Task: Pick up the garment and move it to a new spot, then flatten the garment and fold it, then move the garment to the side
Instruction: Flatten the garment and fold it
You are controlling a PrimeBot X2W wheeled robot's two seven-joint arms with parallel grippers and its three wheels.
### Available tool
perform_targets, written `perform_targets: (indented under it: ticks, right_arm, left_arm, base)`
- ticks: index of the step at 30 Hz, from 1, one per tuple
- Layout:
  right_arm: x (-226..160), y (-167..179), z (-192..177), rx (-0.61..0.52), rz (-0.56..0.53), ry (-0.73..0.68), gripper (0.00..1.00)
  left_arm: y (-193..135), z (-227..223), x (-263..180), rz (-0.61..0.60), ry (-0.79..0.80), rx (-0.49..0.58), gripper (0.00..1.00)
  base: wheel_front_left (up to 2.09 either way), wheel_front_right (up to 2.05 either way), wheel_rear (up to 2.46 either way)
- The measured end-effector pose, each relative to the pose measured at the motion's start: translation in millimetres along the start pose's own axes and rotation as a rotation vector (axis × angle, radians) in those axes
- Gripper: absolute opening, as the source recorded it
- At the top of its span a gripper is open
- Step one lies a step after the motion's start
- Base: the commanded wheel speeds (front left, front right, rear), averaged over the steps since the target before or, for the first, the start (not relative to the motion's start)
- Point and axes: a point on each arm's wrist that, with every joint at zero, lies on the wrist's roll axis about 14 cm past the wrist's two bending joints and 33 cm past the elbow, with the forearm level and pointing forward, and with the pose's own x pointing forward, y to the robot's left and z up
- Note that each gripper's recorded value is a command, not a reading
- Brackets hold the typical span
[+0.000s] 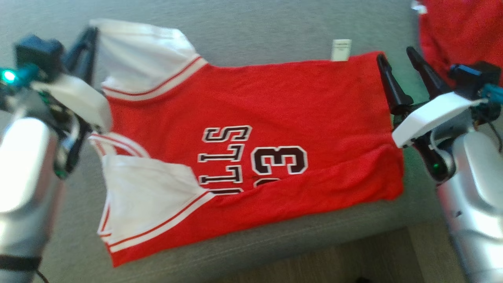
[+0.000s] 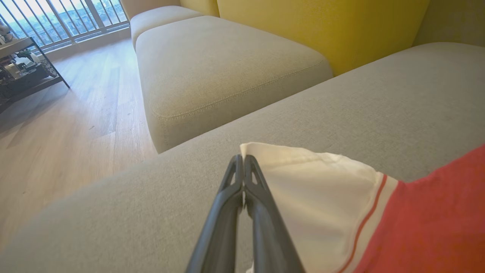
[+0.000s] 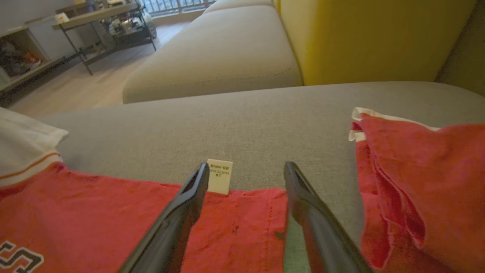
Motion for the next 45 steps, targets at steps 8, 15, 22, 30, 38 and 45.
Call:
perform_targets:
  ticks: [8, 15, 22, 30, 38, 45]
  right_arm:
    - [28, -2, -25, -0.145, 0.061, 0.177, 1.0]
    - [36, -12, -40, -0.189, 0.054, 0.258, 1.0]
    - [42, -17, -54, -0.237, 0.062, 0.331, 1.0]
    - [48, -17, -62, -0.27, 0.072, 0.356, 1.0]
    - [48, -9, -57, -0.317, 0.109, 0.327, 0.0]
    - [42, -10, -36, -0.308, 0.112, 0.22, 0.0]
  left_arm:
    - [-5, 0, -36, 0.026, -0.019, -0.023, 0.0]
    - [-4, -5, -48, 0.041, -0.011, -0.03, 0.0]
    - [-5, -8, -50, 0.036, 0.0, -0.033, 0.0]
    - [-4, -13, -51, 0.037, 0.014, -0.034, 0.0]
    - [-3, -11, -54, 0.038, 0.016, -0.027, 0.0]
    - [-4, -10, -65, 0.051, 0.023, -0.044, 0.0]
  base:
    - [0.0, 0.0, 0.0]
    - [0.0, 0.0, 0.0]
    - [0.0, 0.0, 0.0]
    - [0.0, 0.0, 0.0]
    - [0.0, 0.0, 0.0]
    - [0.0, 0.0, 0.0]
